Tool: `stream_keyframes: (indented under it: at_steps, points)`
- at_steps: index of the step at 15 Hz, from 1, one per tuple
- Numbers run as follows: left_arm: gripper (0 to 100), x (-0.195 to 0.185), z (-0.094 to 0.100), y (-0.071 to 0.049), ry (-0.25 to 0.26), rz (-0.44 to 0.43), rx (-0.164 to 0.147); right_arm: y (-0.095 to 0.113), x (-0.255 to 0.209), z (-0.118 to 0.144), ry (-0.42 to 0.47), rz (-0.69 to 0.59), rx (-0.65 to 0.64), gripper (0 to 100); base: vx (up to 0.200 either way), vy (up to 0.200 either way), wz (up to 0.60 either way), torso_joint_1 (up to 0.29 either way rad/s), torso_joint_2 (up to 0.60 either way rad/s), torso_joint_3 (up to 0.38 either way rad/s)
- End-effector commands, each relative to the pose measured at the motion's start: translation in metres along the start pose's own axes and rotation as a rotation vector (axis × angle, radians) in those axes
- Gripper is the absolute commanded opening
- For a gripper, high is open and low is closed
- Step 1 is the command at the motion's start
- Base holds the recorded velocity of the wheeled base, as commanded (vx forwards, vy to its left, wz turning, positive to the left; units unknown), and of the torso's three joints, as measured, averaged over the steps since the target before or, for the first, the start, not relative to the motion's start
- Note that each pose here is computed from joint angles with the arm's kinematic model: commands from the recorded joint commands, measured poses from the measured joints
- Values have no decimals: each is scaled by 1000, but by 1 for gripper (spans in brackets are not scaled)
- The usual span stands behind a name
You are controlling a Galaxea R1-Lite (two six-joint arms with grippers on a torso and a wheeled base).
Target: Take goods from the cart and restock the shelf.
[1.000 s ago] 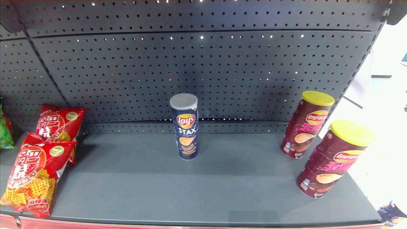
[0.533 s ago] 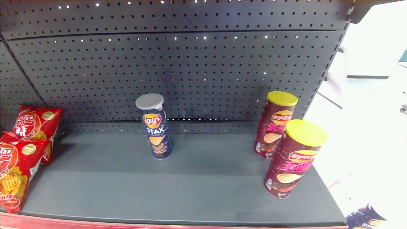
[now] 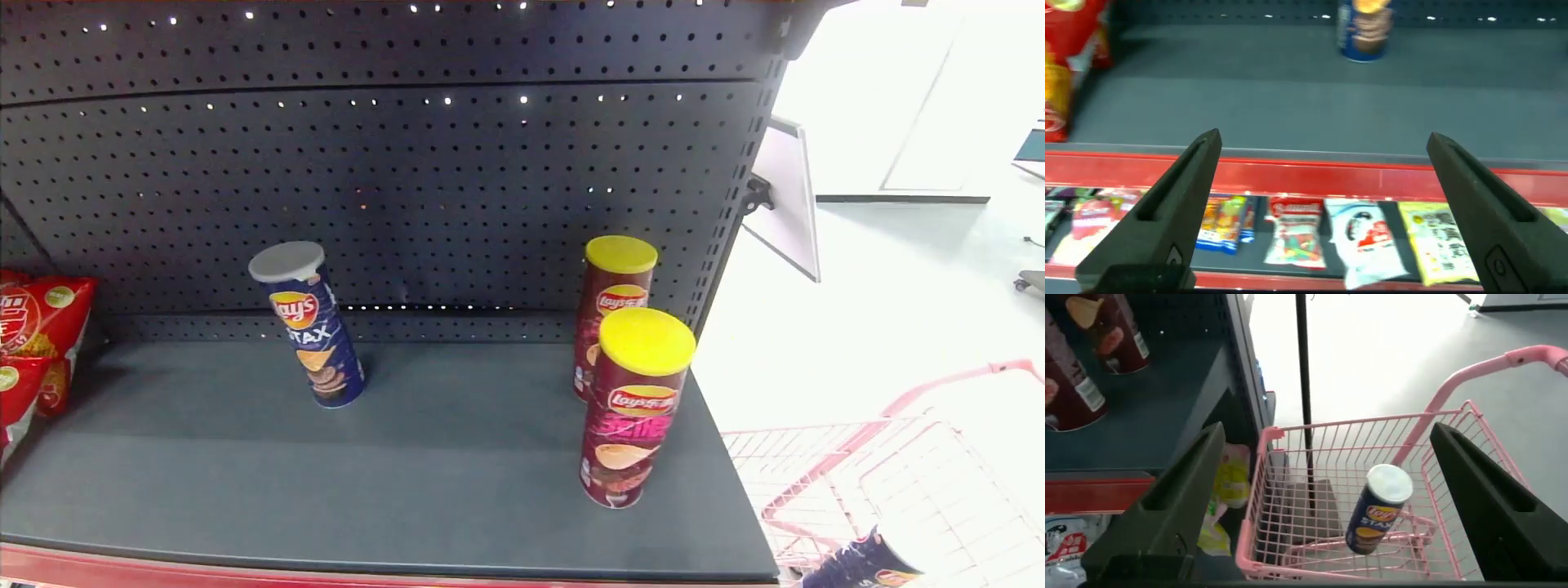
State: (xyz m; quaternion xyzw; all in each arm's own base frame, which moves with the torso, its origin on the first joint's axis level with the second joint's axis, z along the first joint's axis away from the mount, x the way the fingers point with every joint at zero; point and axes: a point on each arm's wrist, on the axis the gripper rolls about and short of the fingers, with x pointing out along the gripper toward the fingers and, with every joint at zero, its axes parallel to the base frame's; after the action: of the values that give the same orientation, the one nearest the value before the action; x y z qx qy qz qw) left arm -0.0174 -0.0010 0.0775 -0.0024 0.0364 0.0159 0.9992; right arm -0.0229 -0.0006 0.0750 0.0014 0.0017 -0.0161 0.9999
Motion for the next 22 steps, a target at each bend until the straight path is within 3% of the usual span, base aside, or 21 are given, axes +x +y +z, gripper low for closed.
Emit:
stream_keyframes:
  at_steps: [1,10,22]
  points:
    - [100,0,0,0,2,1,0,0,0,0,1,0,0,100,0,-200,0,2,2,2]
    - [100,0,0,0,1,1,-2,0,0,0,1,0,-1,100,0,-200,0,2,2,3]
    - [100,0,0,0,2,1,-6,0,0,0,1,0,0,100,0,0,0,0,0,0]
